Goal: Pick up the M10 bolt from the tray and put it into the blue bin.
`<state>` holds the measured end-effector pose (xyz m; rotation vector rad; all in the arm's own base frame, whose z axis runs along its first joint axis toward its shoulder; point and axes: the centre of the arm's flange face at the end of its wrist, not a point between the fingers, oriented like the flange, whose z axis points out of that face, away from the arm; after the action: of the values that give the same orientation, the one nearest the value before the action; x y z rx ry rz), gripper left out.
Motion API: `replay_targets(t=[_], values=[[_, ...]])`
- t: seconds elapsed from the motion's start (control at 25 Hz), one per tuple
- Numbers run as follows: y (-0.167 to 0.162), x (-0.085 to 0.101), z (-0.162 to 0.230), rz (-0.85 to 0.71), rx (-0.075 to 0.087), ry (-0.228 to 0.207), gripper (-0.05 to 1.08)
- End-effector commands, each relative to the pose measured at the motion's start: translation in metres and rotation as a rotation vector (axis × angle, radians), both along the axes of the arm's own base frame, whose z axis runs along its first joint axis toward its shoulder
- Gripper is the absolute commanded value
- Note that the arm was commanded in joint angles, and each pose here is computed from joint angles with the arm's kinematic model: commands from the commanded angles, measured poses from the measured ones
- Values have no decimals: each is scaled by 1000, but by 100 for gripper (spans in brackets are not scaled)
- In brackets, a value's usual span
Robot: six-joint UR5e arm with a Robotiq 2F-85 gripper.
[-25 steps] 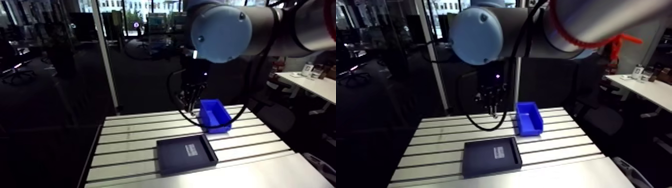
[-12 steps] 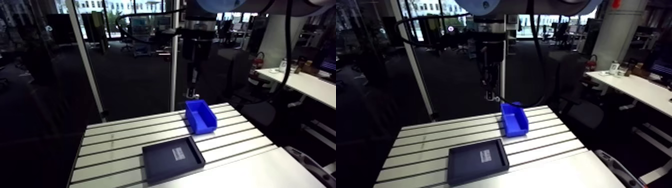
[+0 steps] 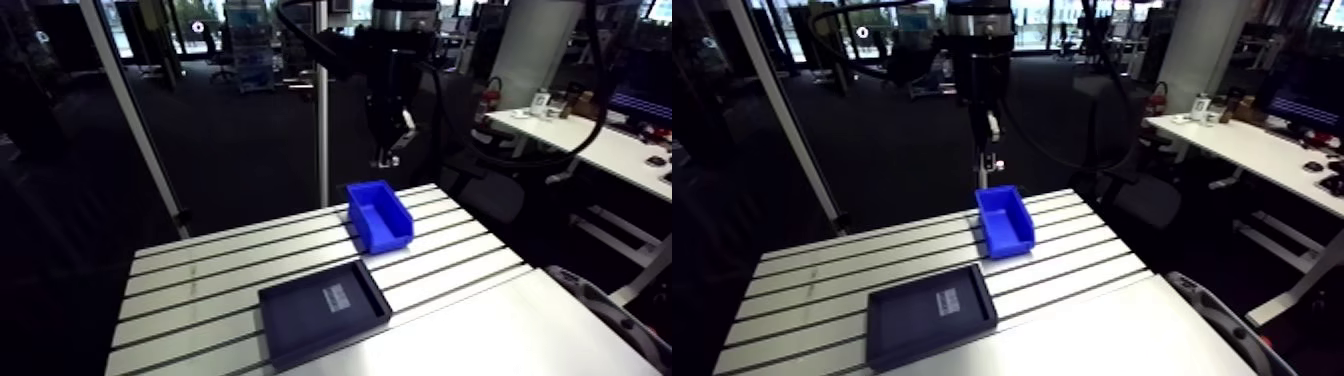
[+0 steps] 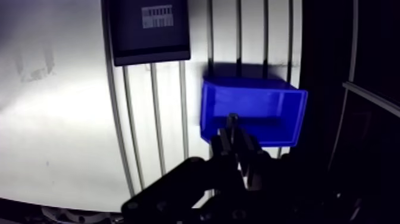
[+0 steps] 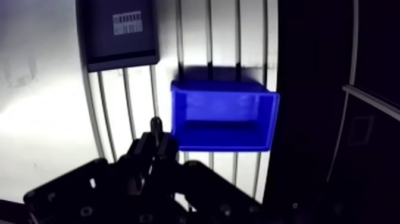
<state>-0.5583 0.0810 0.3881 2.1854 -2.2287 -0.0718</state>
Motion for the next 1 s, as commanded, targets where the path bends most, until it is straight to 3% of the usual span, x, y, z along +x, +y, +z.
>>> replay_targets(t=[0.04, 0.16, 0.2, 0.48, 0.76, 1.0], values=[[20, -31, -26, 24, 72, 18, 105], [25, -39, -36, 22, 96, 24, 105], [26, -41, -40, 17, 97, 19, 105], [28, -55, -70, -2, 87, 11, 105], [36, -76, -98, -34, 77, -16, 105], [38, -81, -126, -39, 61, -57, 104]])
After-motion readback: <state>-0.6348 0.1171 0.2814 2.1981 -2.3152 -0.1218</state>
